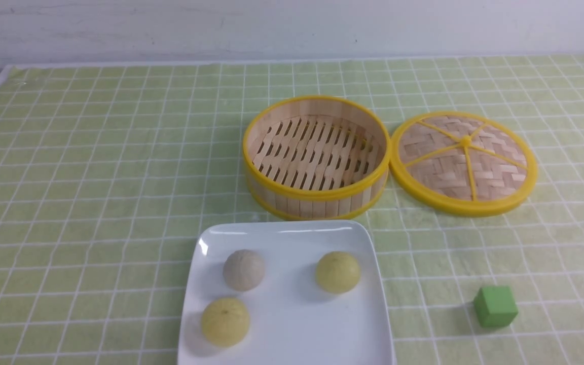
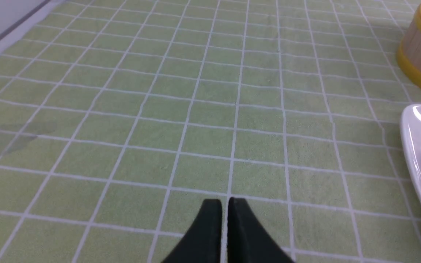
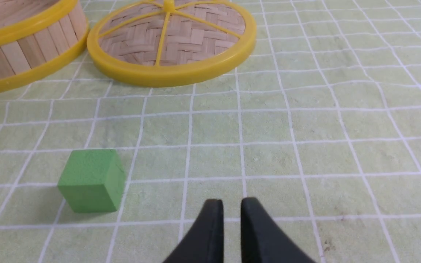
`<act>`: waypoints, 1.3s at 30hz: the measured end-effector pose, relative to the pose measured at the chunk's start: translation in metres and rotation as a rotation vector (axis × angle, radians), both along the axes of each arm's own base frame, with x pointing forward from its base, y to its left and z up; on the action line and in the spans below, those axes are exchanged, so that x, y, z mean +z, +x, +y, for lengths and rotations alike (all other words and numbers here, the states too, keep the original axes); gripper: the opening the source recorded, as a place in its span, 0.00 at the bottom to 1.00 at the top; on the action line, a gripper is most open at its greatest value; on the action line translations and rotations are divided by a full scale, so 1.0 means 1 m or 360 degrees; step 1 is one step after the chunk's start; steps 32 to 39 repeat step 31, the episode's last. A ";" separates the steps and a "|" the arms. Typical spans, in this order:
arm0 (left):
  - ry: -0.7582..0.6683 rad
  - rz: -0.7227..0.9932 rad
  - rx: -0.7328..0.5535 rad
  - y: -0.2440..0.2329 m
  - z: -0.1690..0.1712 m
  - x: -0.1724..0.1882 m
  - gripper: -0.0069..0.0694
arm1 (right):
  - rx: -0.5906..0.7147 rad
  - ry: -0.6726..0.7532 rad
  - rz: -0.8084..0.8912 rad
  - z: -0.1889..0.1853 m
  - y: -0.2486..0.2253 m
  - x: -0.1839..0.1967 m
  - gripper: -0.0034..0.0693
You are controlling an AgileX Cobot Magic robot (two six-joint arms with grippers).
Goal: Put the steamed buns into the plate on the green tablecloth.
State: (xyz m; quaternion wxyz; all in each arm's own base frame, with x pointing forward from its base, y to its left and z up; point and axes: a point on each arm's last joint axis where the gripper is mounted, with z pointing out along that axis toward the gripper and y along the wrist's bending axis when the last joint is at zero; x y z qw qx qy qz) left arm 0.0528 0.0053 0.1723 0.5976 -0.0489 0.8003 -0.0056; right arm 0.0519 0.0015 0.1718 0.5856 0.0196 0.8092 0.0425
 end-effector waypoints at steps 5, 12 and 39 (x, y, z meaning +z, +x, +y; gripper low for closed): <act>0.0000 0.0002 0.0000 0.000 0.000 0.000 0.16 | 0.0000 0.0000 0.0000 0.000 0.000 0.000 0.18; 0.0000 0.0002 0.0000 0.000 0.000 0.000 0.17 | 0.0000 0.0000 0.0000 0.000 0.000 0.000 0.18; 0.0000 0.0002 0.0000 0.000 0.000 0.000 0.20 | 0.0000 0.0000 0.0000 0.000 0.000 0.000 0.21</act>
